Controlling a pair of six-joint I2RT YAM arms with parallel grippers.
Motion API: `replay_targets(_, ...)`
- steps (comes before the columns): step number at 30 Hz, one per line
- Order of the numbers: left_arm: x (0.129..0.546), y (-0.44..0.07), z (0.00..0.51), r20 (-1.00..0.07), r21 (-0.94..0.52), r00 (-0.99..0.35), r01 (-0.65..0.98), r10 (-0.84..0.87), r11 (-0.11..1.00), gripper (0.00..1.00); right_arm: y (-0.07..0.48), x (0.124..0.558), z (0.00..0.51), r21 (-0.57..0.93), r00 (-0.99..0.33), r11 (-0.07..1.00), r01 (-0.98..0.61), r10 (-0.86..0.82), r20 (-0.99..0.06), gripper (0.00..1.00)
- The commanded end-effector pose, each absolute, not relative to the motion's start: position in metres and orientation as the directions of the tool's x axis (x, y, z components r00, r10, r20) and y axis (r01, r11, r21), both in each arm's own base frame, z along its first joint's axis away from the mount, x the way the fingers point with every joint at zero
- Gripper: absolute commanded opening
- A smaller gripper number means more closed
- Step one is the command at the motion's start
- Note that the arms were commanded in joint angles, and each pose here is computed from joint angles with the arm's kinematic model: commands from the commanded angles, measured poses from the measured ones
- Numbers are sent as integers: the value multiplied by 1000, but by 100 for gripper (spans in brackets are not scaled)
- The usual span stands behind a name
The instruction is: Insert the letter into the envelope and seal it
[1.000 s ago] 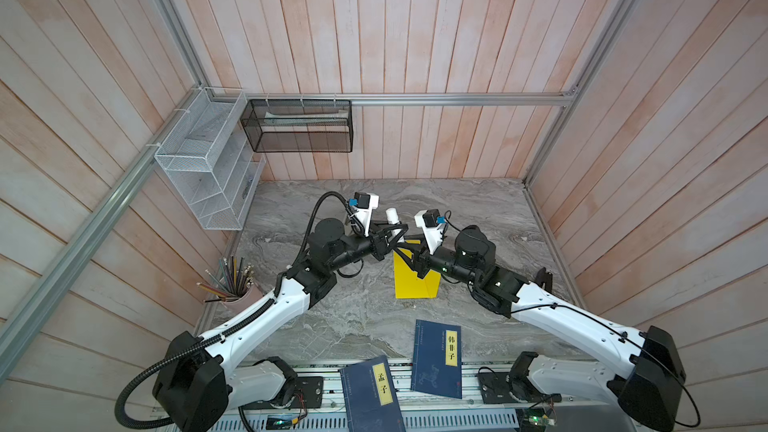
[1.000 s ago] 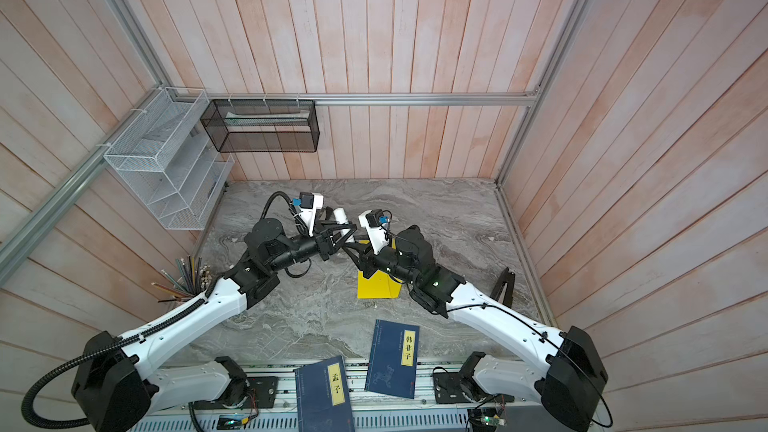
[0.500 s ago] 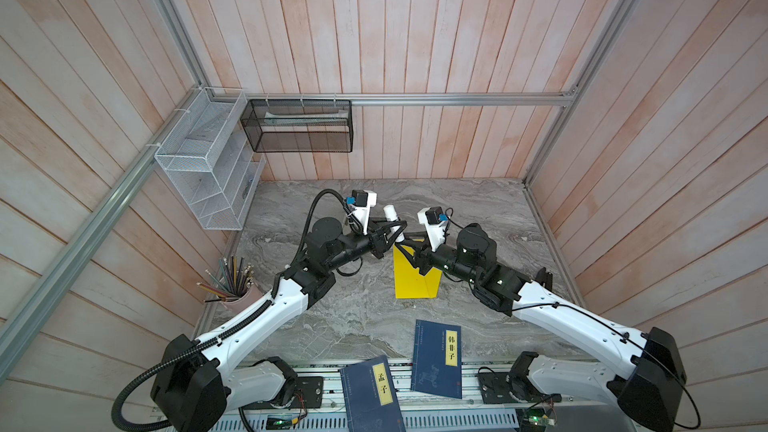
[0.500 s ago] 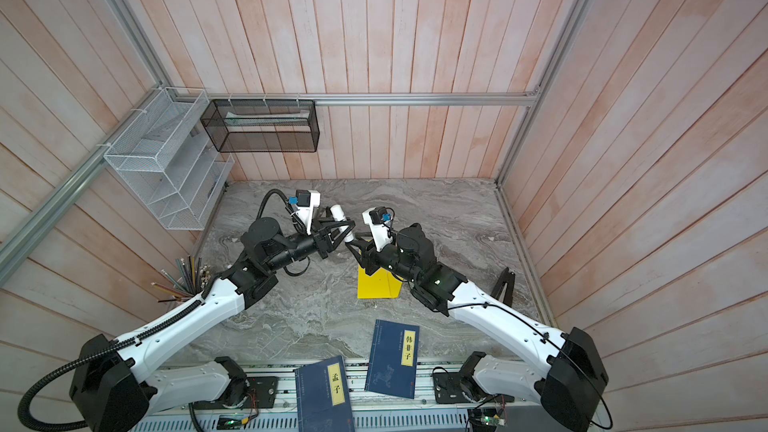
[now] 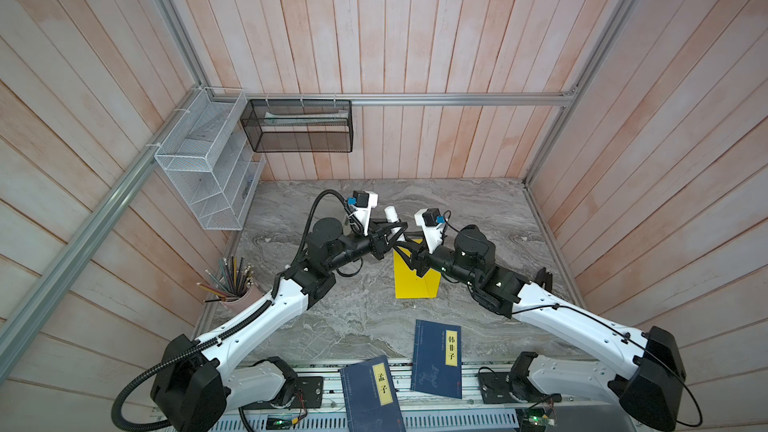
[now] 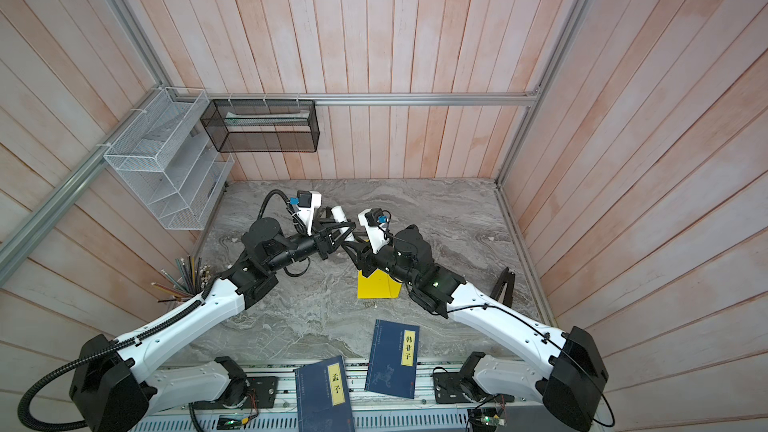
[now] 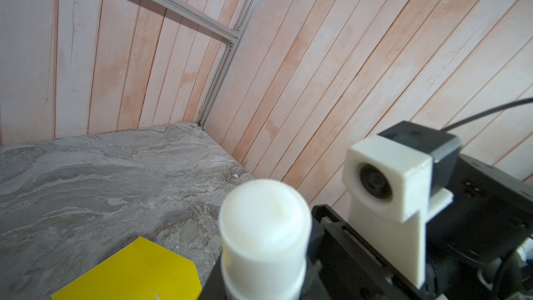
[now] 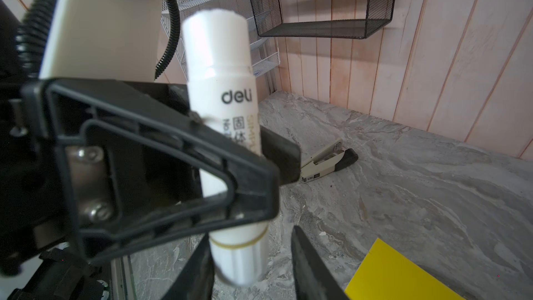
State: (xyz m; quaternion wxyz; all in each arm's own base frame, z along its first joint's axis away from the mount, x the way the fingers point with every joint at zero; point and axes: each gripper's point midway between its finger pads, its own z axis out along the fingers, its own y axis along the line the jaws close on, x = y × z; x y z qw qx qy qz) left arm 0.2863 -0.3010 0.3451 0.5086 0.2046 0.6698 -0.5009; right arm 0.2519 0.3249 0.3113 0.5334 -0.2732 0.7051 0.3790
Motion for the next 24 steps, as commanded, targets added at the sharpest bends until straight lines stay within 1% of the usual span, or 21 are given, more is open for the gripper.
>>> replay_targets(1, 282, -305, 350, -889, -456, -397, 800, -227, 389, 0, 325, 257, 343, 210, -209, 572, -793, 68, -975, 37)
replay_targets(3, 281, -306, 351, -890, -456, -396, 802, -227, 387, 0, 327, 257, 343, 210, -212, 567, -797, 63, -975, 31)
replay_targets(6, 281, -305, 353, -890, -454, -394, 803, -229, 386, 0, 328, 256, 340, 211, -219, 560, -801, 54, -974, 19)
replay_targets(7, 281, -305, 354, -891, -453, -393, 804, -228, 386, 0, 329, 256, 339, 213, -223, 558, -802, 51, -973, 18)
replay_targets(8, 281, -305, 353, -891, -453, -393, 803, -227, 388, 0, 329, 255, 338, 215, -226, 557, -802, 49, -973, 20)
replay_targets(10, 281, -305, 353, -891, -453, -393, 803, -226, 389, 0, 329, 254, 337, 218, -234, 551, -806, 43, -971, 34)
replay_targets(12, 281, -305, 354, -892, -451, -391, 804, -226, 388, 0, 330, 253, 334, 217, -236, 549, -807, 37, -971, 38)
replay_targets(15, 281, -305, 355, -892, -451, -390, 804, -229, 388, 0, 329, 252, 331, 209, -236, 552, -807, 22, -971, 37)
replay_targets(17, 281, -305, 355, -892, -452, -392, 804, -227, 387, 0, 328, 252, 330, 205, -237, 553, -807, 14, -971, 33)
replay_targets(19, 282, -305, 354, -891, -453, -394, 802, -225, 388, 0, 329, 251, 328, 202, -237, 550, -811, 7, -971, 27)
replay_targets(20, 282, -305, 355, -891, -452, -393, 803, -226, 387, 0, 329, 251, 328, 201, -238, 548, -812, 3, -971, 26)
replay_targets(24, 282, -306, 356, -891, -452, -393, 804, -225, 386, 0, 331, 249, 325, 196, -239, 534, -823, -12, -971, 27)
